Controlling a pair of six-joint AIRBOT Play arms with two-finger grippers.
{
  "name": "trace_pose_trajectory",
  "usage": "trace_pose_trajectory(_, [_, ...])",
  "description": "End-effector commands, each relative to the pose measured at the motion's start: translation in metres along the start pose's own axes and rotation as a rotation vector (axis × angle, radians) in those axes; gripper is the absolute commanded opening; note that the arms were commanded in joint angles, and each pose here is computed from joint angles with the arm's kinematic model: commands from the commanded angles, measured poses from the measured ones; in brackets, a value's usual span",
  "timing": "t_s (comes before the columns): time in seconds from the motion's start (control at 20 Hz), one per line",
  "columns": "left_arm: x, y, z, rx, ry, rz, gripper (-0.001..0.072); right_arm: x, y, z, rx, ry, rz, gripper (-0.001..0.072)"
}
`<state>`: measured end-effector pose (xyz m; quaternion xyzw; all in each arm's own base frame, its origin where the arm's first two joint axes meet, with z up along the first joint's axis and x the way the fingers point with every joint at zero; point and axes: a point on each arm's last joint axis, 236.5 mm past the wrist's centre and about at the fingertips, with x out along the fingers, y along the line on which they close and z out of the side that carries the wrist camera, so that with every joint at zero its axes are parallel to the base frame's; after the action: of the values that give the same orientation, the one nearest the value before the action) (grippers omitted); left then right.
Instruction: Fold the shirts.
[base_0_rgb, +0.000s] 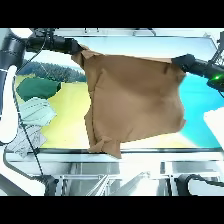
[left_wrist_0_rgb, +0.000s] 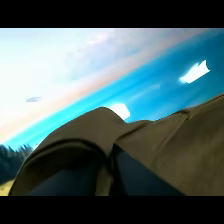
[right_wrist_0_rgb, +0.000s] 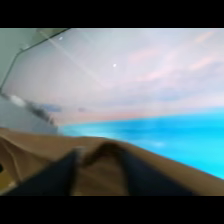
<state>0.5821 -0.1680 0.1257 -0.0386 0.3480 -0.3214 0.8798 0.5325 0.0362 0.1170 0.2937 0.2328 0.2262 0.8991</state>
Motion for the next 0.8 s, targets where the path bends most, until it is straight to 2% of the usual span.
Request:
trace_pose_trajectory(0.0, [0.003,0.028,-0.007,-0.035,-0.008,0.046,0.072,-0.004,-0.019,0.021,-0.003,-0.02,-0.026,0.0459])
trace_pose_trajectory(0.1, [-0.02,0.037,-0.019,-0.091,0.037,0.043,0.0712,-0.035,-0.039,0.017,0.003,0.044,-0.085,0.0427])
trace_pose_trajectory(0.15, [-0.037,0.042,-0.027,-0.131,0.067,0.04,0.0711,-0.056,-0.053,0.007,-0.007,0.111,-0.128,0.0281])
trace_pose_trajectory(0.3, [-0.082,0.05,-0.075,-0.27,0.224,0.004,0.0691,-0.12,-0.101,-0.038,0.037,0.292,-0.27,0.0272])
trace_pose_trajectory(0.4, [-0.096,0.04,-0.126,-0.368,0.357,-0.046,0.0692,-0.152,-0.124,-0.066,0.115,0.31,-0.32,0.0272])
trace_pose_trajectory(0.5, [-0.095,0.026,-0.177,-0.464,0.448,-0.074,0.0693,-0.177,-0.145,-0.095,0.198,0.295,-0.366,0.0263])
trace_pose_trajectory(0.55, [-0.09,0.019,-0.203,-0.508,0.481,-0.081,0.0692,-0.186,-0.155,-0.11,0.232,0.29,-0.392,0.0226])
trace_pose_trajectory(0.75, [-0.058,-0.01,-0.288,-0.61,0.621,-0.108,0.0692,-0.194,-0.167,-0.157,0.31,0.321,-0.406,0.0226])
